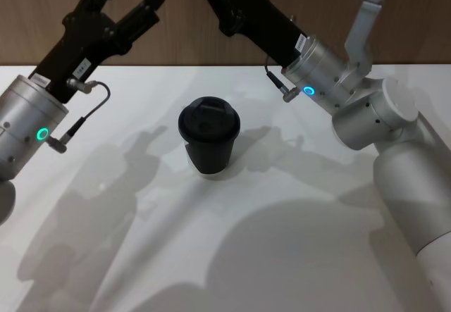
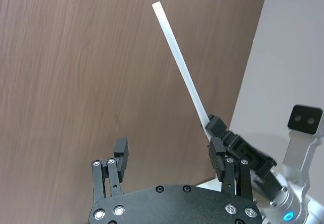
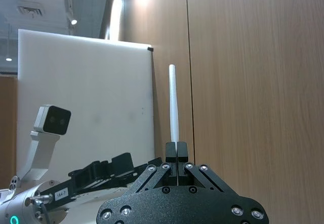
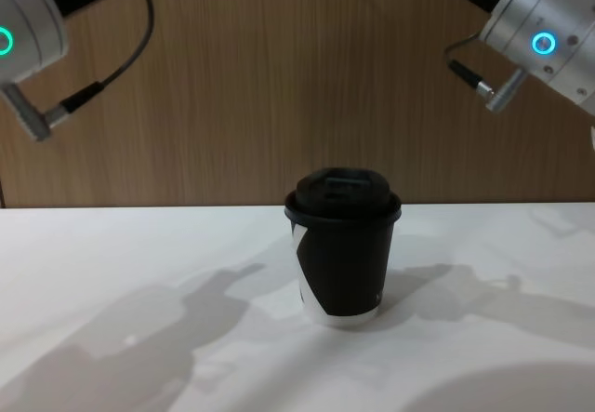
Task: Pick up the straw with one hand, pass it to the other hand, and insert it into the cup.
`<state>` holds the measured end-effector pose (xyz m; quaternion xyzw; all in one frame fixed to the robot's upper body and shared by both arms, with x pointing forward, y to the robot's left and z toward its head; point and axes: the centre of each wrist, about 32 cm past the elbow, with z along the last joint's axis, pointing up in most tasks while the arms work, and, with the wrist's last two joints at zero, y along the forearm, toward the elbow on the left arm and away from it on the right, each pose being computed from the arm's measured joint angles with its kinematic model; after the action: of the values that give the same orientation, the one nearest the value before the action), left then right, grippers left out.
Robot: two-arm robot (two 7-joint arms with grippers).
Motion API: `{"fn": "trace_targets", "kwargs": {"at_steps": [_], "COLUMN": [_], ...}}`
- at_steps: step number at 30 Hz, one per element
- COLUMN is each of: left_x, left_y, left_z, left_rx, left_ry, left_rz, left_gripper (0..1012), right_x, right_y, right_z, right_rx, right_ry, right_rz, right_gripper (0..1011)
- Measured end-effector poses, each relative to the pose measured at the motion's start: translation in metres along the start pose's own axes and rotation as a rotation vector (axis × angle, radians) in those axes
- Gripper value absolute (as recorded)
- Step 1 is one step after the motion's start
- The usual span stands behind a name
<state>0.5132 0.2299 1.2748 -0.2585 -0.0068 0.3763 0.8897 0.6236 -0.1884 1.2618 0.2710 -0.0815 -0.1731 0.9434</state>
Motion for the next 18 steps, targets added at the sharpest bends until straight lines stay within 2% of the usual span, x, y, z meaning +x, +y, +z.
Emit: {"fn": "trace_targets", "kwargs": {"at_steps": [7,8,11,13,14,18], "left_x": [0.0024,0.003,0.0043,0.0063,0.0063,0.0095], "left_y": [-0.0067,-0.0081,-0.0101,-0.0124,-0.0124,-0.0154], "left_z": [-0.0022,-0.0027,-0.0033,-0.0037,-0.0037,-0.0043], "left_rx": [-0.024,-0.031,-0.041,-0.052,-0.052,-0.064], "left_ry": [0.061,0.08,0.107,0.139,0.139,0.179], "left_rz": [-0.018,-0.025,-0.035,-0.052,-0.052,-0.076], "left_gripper": [1003,1003,1003,1003,1003,1003], "right_x": [0.0,0.0,0.0,0.0,0.0,0.0], "right_y": [0.0,0.0,0.0,0.0,0.0,0.0], "right_z": [0.0,0.0,0.0,0.0,0.0,0.0], "right_rx": [0.0,0.0,0.0,0.0,0.0,0.0], "right_ry": [0.0,0.0,0.0,0.0,0.0,0.0], "right_rz": [0.0,0.0,0.0,0.0,0.0,0.0], "right_gripper": [16,15,16,16,16,16]}}
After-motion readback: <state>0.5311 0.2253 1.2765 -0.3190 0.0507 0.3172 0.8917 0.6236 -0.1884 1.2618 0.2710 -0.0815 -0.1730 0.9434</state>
